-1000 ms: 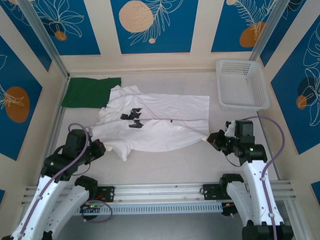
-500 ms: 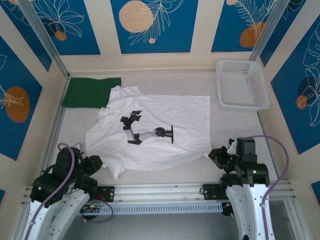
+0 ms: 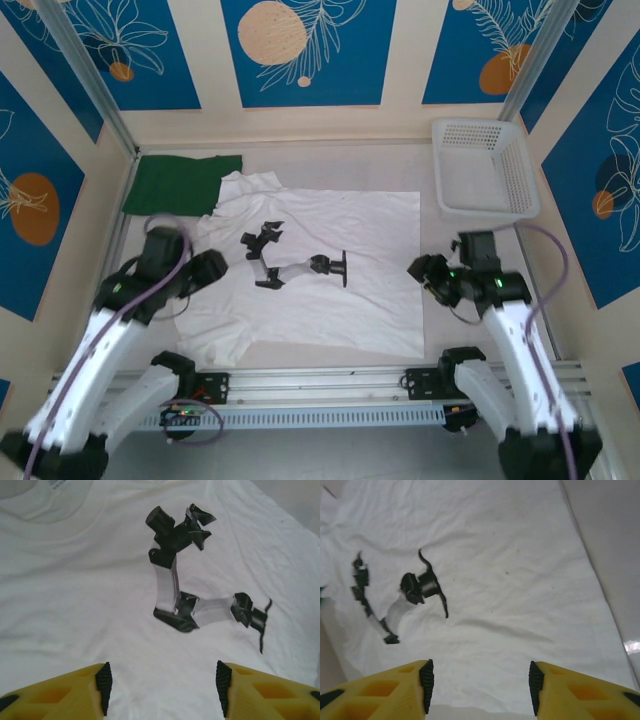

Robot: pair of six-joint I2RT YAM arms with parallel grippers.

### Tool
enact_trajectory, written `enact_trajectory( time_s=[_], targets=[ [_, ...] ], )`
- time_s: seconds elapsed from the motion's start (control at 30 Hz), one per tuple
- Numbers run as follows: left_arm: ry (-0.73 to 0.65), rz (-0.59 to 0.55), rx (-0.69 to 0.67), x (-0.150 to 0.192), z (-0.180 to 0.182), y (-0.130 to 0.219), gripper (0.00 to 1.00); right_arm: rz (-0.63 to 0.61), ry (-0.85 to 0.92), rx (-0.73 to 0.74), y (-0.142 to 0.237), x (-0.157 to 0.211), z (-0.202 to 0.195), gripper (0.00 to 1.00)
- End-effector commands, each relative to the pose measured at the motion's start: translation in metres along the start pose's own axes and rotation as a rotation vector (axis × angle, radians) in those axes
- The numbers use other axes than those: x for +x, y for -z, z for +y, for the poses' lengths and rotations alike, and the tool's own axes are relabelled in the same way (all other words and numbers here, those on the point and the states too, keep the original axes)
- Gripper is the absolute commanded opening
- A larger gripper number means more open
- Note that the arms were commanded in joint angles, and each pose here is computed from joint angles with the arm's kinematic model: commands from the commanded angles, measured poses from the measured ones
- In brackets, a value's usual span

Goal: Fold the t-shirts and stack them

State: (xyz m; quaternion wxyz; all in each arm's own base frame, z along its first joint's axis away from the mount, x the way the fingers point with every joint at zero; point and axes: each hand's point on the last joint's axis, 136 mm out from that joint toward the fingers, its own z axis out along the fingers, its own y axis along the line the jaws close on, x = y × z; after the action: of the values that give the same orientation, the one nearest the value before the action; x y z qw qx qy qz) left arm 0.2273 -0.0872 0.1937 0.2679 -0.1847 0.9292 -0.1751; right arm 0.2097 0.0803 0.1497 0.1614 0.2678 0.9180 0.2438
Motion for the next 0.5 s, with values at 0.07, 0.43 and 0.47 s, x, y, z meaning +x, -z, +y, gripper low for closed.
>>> enact_trajectory(
  time_s=[0.07,0.43,0.47],
  targets=[
    [-0.069,-0.019,-0.031,-0.056,-0.043,-0.083,0.42,0.001,0.231,0.132,-0.066,-0.053,0.051,0.55],
    [-0.027,0.16,-0.208,-0.097,-0.028,-0.255,0.35,0.154,0.159,0.295,-0.206,-0.15,0.058,0.53],
    [-0.027,0.175,-0.205,-0.097,-0.027,-0.266,0.35,0.153,0.153,0.304,-0.212,-0.158,0.056,0.53]
  ],
)
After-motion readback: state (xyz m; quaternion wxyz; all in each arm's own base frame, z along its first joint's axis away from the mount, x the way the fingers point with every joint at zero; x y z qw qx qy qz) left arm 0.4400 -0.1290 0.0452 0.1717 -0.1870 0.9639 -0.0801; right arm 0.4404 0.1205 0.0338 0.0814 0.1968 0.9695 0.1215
